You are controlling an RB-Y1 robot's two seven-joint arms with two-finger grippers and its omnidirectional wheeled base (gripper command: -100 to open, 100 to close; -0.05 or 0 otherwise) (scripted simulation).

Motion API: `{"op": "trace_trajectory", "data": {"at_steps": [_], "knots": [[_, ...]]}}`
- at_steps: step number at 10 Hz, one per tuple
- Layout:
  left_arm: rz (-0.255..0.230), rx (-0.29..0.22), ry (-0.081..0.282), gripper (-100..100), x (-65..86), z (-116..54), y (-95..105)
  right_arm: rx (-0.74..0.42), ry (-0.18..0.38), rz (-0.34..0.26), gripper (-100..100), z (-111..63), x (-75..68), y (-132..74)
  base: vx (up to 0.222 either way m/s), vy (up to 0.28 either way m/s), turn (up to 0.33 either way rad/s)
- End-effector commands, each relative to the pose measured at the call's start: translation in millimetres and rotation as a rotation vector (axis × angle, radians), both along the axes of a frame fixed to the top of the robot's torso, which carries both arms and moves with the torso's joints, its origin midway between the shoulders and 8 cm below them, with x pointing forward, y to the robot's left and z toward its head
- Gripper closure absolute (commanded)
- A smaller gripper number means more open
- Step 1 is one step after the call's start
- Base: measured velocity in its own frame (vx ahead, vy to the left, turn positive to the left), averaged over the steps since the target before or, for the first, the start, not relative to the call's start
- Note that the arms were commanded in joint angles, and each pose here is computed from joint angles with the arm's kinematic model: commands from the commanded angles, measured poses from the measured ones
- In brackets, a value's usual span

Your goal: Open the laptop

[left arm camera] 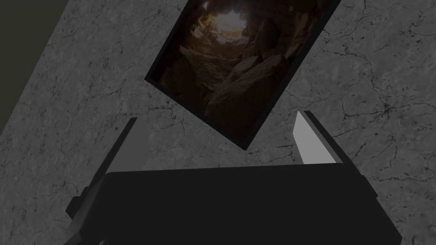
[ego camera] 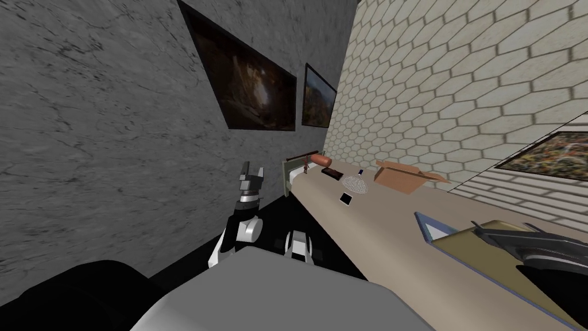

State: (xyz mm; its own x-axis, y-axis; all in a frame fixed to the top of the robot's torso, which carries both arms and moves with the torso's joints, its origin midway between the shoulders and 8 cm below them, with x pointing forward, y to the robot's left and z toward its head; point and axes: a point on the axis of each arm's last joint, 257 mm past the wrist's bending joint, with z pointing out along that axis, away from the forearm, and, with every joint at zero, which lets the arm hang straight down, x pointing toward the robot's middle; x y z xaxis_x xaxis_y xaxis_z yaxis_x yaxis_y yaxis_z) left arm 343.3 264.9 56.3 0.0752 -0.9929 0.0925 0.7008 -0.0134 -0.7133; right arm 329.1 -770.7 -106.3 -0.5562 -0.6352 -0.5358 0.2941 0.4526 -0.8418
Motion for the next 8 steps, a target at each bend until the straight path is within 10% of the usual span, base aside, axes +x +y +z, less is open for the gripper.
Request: {"op": "trace_trajectory", "data": {"at_steps": [1,8], "knots": [[0.000,0.000,0.000,0,0.0,0.0,0.0,0.053,0.064,0.005,100,-16.6,-15.6,-12.6,0.081,0.024,0.010],[0.000,0.000,0.000,0,0.0,0.0,0.0,0.135,0.146,0.000,100,-11.3,-36.5,-41.1,0.070,0.012,0.009]]}}
